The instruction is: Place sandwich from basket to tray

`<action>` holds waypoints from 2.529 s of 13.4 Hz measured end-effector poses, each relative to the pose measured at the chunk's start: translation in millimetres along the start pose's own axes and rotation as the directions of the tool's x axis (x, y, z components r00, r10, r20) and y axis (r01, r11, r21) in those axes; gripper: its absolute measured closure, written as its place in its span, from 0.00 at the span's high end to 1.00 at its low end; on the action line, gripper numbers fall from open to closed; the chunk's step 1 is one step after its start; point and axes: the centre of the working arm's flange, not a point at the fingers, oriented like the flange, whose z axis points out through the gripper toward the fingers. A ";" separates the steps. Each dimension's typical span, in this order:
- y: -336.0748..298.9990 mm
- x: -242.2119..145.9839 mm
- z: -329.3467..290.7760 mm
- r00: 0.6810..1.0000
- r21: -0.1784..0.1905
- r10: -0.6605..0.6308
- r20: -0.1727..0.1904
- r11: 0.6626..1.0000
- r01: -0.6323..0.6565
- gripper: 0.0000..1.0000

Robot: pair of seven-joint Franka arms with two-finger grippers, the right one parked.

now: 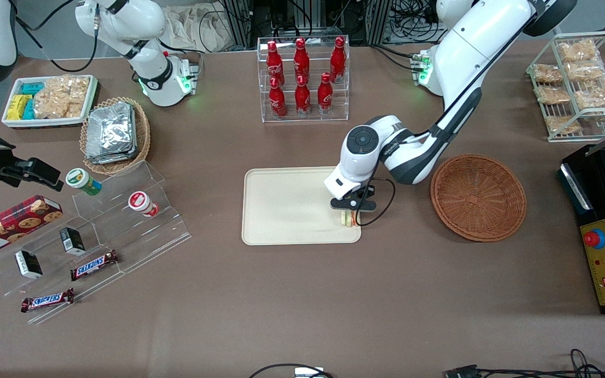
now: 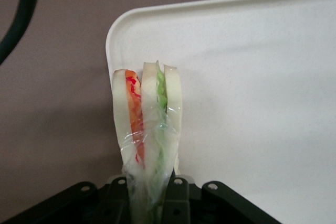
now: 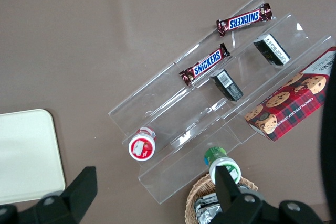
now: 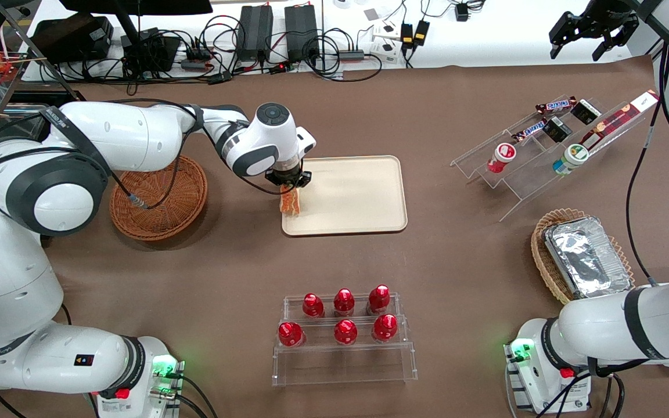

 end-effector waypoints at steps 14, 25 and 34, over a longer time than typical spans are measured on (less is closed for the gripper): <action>3.9 5.3 2.2 1.000 -0.017 -0.029 0.008 0.999 0.029 0.90; -44.0 46.2 -242.2 0.994 0.142 -0.105 0.032 0.985 0.099 1.00; -332.6 59.7 -341.3 0.995 0.081 -0.081 0.055 0.994 0.077 1.00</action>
